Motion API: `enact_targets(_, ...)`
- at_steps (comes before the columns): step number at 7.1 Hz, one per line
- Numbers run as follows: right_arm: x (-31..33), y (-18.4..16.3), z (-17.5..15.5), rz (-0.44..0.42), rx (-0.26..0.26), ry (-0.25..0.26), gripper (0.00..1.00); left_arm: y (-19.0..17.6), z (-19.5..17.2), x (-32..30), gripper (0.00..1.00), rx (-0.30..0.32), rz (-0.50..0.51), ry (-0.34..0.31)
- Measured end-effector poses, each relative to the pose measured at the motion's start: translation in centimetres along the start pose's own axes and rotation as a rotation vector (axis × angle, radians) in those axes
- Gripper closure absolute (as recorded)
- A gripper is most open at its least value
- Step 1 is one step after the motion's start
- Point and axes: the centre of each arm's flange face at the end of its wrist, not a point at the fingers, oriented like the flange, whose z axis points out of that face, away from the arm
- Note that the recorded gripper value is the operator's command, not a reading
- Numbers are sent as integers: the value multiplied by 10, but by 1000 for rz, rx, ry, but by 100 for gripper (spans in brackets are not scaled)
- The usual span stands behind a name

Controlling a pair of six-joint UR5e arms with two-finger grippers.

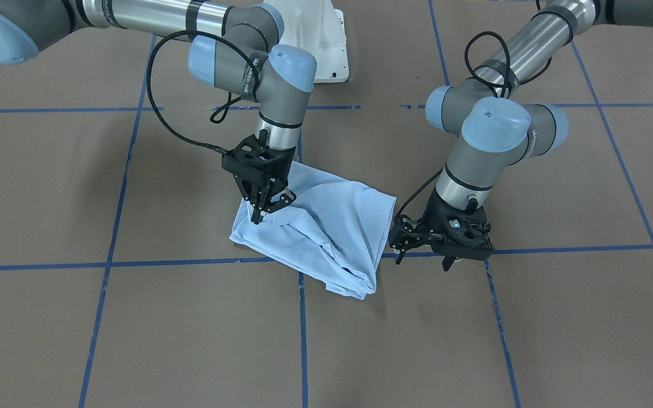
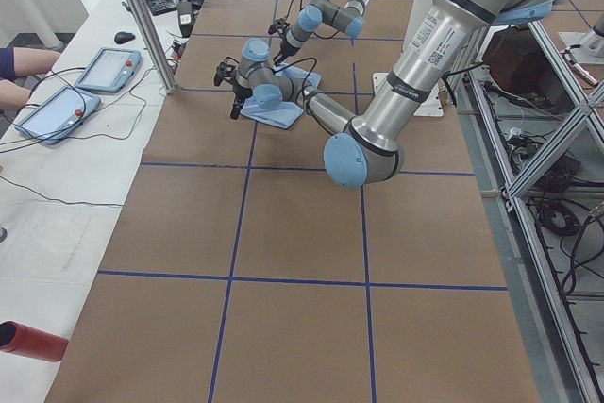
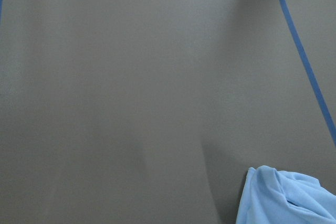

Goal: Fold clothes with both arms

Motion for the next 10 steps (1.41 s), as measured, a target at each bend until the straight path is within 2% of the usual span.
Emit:
enact_targets(2,2,-25,51,-9,33,35,100,0,0,0,0,1,-1,1)
enact_targets(4,4,-56,76,-23,57,45,100,0,-1,1,0,1,-1,1)
enact_targets(6,7,-82,84,-43,66,57,1,0,-1,0,0,1,-2,1)
enact_targets(7,6,-94,83,-75,55,52,0,0,-1,-1,0,0,-2,0)
enact_targets(8,4,-112,79,-124,11,26,0,1,0,-1,0,0,-2,-1)
enact_targets(10,-1,-132,58,-212,-116,-69,0,1,0,-2,0,0,-1,-1)
